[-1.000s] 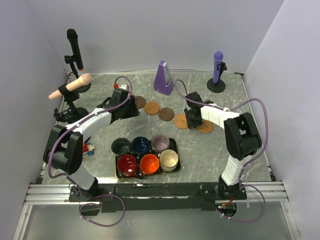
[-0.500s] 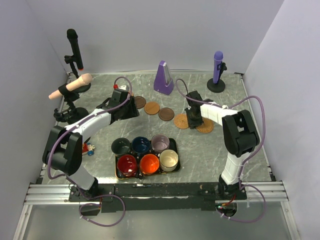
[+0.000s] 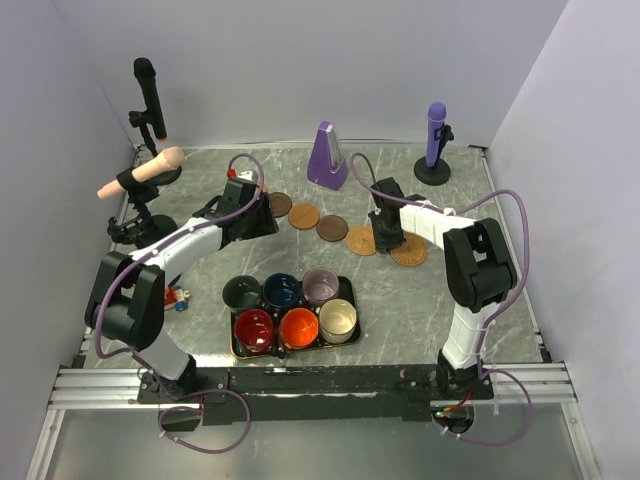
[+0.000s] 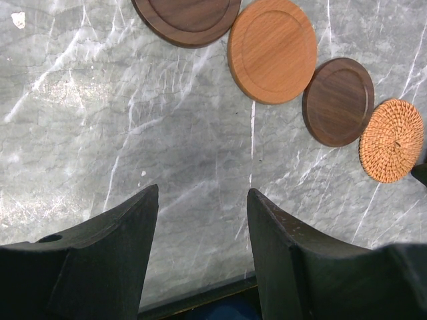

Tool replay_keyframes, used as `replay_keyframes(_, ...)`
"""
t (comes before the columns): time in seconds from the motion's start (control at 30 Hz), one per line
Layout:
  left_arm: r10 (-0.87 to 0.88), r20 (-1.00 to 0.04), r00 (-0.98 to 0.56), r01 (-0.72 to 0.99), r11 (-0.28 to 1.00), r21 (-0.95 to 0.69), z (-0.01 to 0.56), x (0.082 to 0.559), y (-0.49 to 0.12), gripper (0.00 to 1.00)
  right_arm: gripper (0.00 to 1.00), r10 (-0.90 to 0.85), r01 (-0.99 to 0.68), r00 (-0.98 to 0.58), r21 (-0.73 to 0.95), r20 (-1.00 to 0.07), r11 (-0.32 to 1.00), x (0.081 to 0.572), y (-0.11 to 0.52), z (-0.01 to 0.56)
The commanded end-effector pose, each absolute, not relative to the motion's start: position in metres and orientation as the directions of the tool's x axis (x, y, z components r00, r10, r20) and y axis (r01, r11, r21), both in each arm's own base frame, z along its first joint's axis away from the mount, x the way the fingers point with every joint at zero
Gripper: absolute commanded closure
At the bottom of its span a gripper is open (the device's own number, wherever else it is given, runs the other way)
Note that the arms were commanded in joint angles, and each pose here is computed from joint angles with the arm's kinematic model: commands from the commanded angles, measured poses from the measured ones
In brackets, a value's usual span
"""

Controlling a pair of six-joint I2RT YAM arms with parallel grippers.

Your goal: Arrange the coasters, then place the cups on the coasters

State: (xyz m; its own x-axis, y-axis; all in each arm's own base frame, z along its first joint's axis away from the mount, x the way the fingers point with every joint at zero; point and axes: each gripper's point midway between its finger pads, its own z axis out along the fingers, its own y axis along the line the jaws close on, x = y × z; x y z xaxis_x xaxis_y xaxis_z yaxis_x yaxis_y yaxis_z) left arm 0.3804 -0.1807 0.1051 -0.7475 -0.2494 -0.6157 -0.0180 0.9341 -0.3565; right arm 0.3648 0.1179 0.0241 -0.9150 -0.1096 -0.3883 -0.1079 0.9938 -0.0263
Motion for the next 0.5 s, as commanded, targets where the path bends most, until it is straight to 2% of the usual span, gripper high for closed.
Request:
replay_keyframes(0.0, -0.291, -0.649, -0.703, -0.029, 0.923, -0.383, 0.126, 0.385, -0.177, 0.39, 0.68, -0.086, -0.072, -0.901, -0.048, -0.426, 0.996, 0.374, 0.113, 0.034)
replay_keyframes(0.23, -0.290, -0.647, -0.705, -0.033, 0.925, -0.379, 0.125, 0.384, -0.177, 0.39, 0.62, -0.093, -0.089, -0.842, -0.032, -0.532, 0.995, 0.374, 0.109, 0.082)
replay_keyframes(0.47, -0.296, -0.657, -0.693, -0.031, 0.923, -0.384, 0.131, 0.385, -0.176, 0.38, 0.57, -0.015, 0.018, -0.870, -0.063, -0.493, 0.998, 0.371, 0.058, 0.077)
